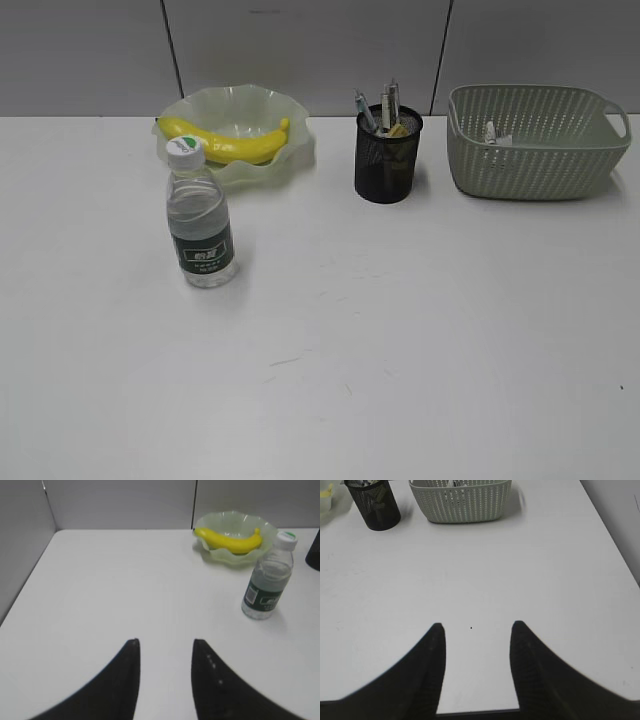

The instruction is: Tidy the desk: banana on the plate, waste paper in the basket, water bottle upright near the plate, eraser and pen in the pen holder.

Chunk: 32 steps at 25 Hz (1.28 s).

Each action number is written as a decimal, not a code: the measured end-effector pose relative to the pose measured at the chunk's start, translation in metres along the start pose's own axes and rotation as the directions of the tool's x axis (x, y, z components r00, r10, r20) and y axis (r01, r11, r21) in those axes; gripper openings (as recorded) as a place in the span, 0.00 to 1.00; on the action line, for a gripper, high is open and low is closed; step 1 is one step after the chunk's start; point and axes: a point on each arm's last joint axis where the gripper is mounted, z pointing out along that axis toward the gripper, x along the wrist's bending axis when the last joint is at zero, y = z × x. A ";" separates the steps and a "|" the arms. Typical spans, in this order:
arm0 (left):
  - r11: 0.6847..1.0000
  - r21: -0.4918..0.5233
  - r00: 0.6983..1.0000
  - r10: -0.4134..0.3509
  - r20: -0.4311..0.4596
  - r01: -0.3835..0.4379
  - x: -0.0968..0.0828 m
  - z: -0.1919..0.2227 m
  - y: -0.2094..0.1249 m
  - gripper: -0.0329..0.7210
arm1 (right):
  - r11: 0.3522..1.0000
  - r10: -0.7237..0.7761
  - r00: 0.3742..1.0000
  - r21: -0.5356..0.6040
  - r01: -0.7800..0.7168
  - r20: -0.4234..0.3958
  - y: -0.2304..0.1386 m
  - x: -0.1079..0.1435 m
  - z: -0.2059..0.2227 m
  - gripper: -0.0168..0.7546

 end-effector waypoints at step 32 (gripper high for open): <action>0.999 0.046 1.000 0.005 -0.007 -0.004 0.001 0.002 -0.005 0.36 | 0.994 -0.113 0.989 -0.001 0.113 -0.093 -0.001 0.009 -0.001 0.47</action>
